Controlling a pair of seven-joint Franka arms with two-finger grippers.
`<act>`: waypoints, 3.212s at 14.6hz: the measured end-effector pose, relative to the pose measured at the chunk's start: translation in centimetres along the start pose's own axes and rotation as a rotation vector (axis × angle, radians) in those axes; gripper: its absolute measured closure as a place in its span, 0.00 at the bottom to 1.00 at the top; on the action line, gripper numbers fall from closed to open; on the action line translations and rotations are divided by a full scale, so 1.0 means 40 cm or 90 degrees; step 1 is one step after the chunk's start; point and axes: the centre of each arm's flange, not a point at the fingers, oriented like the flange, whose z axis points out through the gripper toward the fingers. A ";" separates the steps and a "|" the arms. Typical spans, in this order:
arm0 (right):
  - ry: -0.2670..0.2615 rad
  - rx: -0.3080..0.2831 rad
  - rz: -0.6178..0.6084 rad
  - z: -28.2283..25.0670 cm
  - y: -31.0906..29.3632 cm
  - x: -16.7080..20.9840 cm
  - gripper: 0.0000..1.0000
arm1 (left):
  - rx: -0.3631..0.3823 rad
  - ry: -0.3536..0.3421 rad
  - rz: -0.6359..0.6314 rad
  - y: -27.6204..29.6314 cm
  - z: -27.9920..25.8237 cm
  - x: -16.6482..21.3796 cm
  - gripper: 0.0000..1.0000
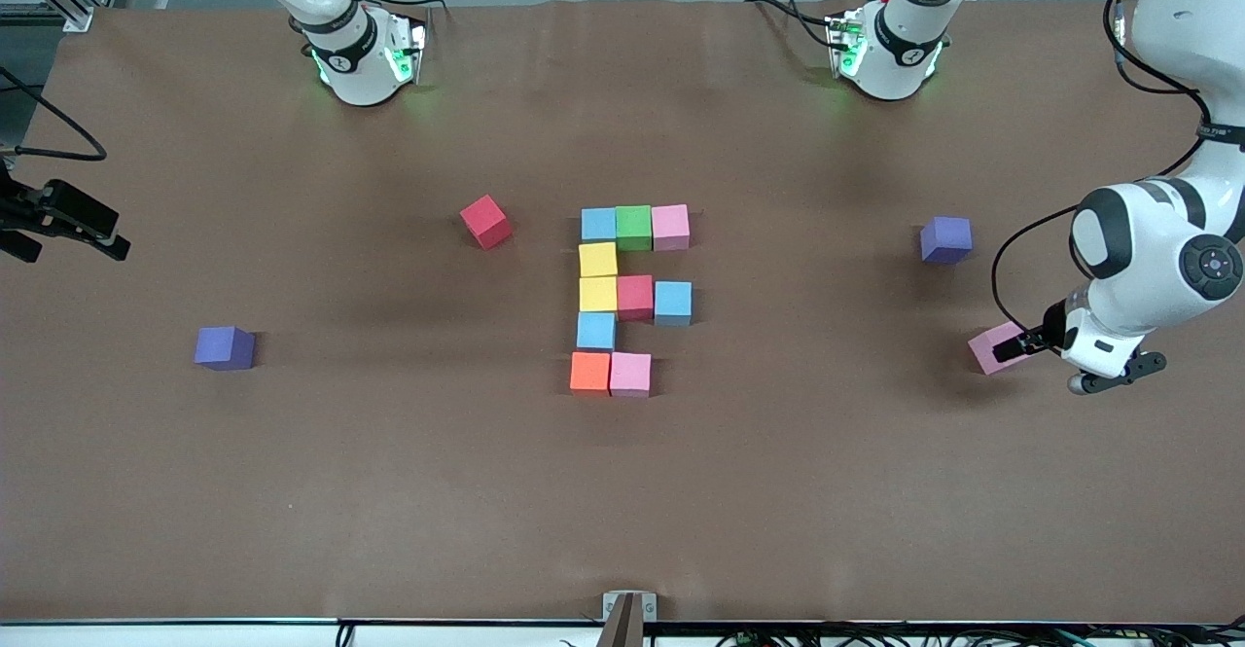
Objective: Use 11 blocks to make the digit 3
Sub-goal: 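Grasp the second pink block with the left gripper, then carry the pink block with the left gripper beside the first pink block, then lower the pink block into place and open the left gripper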
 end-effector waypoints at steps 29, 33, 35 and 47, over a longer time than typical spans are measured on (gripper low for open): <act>-0.001 0.000 0.000 0.003 0.000 0.000 0.00 | -0.023 -0.024 -0.634 0.958 -0.115 -0.145 0.47; -0.002 0.000 0.000 0.003 0.000 0.000 0.00 | -0.027 -0.047 -0.713 1.024 -0.090 -0.155 0.47; -0.001 0.000 0.000 0.003 0.000 0.000 0.00 | -0.023 -0.051 -0.729 1.084 -0.067 -0.199 0.47; -0.002 0.000 -0.001 0.003 -0.003 0.000 0.00 | -0.041 -0.053 -0.784 1.256 0.006 -0.329 0.47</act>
